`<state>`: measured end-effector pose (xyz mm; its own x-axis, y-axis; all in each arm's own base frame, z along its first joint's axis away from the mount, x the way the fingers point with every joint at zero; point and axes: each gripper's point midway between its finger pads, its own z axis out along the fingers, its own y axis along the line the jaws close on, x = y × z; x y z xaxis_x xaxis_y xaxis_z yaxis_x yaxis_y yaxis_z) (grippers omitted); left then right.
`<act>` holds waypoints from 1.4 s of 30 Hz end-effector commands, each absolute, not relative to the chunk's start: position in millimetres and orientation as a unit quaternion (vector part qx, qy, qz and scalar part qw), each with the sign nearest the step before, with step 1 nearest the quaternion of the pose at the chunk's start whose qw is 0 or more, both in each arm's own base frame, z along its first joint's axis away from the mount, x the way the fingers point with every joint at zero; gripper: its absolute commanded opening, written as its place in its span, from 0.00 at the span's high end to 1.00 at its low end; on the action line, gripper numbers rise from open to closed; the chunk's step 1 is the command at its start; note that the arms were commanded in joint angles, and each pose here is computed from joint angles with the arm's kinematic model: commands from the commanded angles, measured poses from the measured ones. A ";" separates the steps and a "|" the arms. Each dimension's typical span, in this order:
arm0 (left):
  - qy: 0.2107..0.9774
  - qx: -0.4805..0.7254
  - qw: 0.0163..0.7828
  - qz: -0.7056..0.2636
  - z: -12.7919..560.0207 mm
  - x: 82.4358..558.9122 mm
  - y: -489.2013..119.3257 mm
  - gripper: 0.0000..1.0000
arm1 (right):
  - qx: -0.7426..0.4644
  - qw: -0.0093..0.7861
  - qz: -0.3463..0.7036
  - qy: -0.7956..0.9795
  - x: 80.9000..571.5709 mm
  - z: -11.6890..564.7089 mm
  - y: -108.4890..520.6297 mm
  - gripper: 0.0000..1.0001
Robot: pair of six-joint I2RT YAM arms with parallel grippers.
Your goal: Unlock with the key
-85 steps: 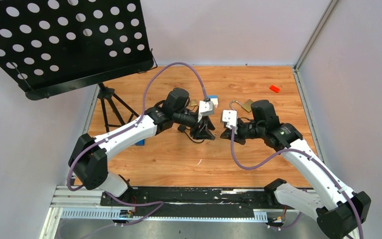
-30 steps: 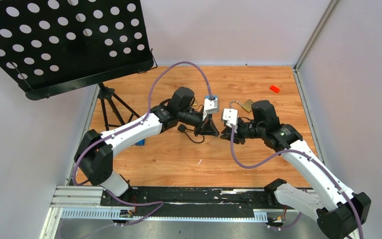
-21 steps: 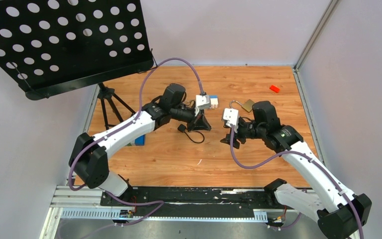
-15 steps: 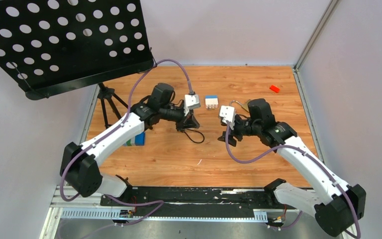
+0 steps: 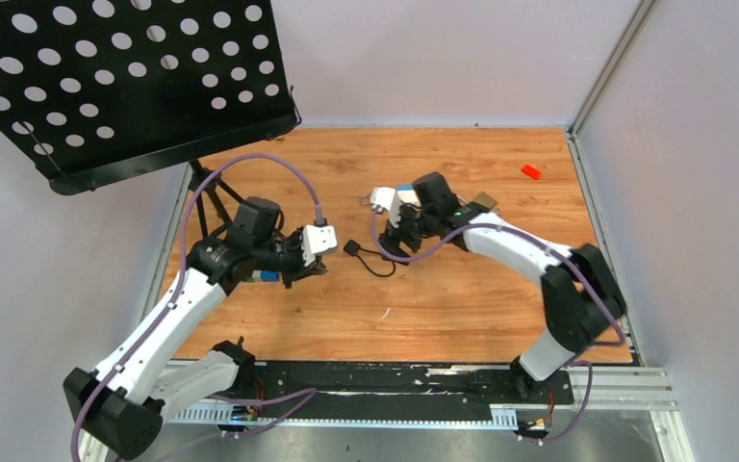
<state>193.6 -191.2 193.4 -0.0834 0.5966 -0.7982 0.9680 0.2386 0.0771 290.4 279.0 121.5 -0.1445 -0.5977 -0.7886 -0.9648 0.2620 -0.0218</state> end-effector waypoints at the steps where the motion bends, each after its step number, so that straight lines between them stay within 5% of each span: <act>1: 0.694 0.584 0.354 -0.229 183.8 171.4 -172.0 1.00 | -0.558 0.382 0.248 0.694 325.8 121.9 332.4 0.23; 5: 0.696 0.582 0.354 -0.227 179.0 160.3 -165.4 1.00 | -0.563 0.378 0.240 0.694 344.0 108.8 362.1 0.16; 16: 0.702 0.576 0.357 -0.219 165.8 155.1 -159.1 1.00 | -0.549 0.344 0.181 0.740 370.4 56.3 388.1 0.15; 28: 0.697 0.579 0.361 -0.222 166.8 158.8 -162.9 1.00 | -0.515 0.314 0.168 0.780 367.8 27.4 383.8 0.22; 42: 0.691 0.580 0.369 -0.222 171.6 164.7 -166.5 1.00 | -0.480 0.266 0.148 0.823 351.1 5.0 361.6 0.44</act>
